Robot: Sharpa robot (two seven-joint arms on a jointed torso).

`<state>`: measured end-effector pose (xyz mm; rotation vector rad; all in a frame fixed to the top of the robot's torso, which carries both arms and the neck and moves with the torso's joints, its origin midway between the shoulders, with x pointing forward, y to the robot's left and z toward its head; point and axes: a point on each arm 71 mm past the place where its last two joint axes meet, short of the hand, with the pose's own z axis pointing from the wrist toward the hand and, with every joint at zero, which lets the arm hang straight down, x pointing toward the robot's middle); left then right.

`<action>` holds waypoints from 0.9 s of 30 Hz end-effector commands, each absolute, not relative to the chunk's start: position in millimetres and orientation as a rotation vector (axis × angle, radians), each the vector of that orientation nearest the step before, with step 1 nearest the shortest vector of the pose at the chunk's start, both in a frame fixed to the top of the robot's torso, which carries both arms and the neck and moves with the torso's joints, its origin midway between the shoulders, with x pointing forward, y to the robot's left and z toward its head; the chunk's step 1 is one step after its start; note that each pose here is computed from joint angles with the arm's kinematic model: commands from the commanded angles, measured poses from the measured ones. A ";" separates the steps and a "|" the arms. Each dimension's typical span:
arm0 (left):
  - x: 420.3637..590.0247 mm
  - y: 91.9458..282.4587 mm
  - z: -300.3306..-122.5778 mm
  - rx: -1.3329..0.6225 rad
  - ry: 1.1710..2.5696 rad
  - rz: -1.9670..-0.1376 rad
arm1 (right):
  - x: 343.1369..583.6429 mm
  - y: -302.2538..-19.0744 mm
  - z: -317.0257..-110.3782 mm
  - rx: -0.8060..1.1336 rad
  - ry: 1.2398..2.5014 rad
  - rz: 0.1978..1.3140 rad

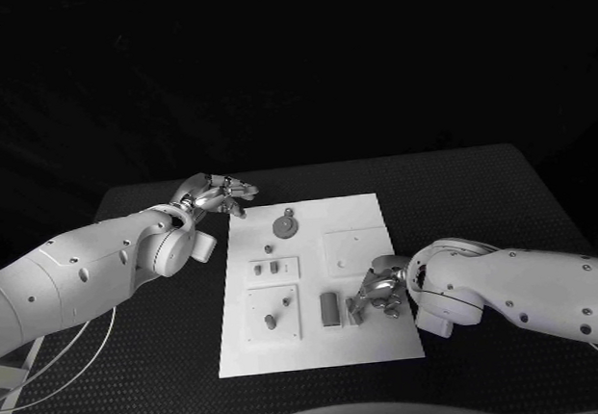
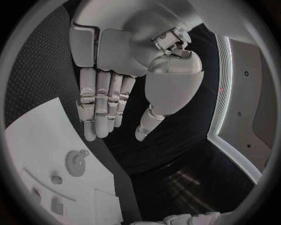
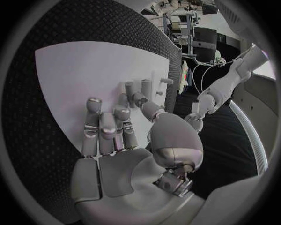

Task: Assemble the parts on the task board

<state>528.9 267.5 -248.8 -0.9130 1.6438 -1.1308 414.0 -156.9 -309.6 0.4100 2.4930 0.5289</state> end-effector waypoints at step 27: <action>528.8 265.1 -247.7 -0.908 1.651 -1.151 | 415.7 -149.7 -310.1 0.302 2.462 0.516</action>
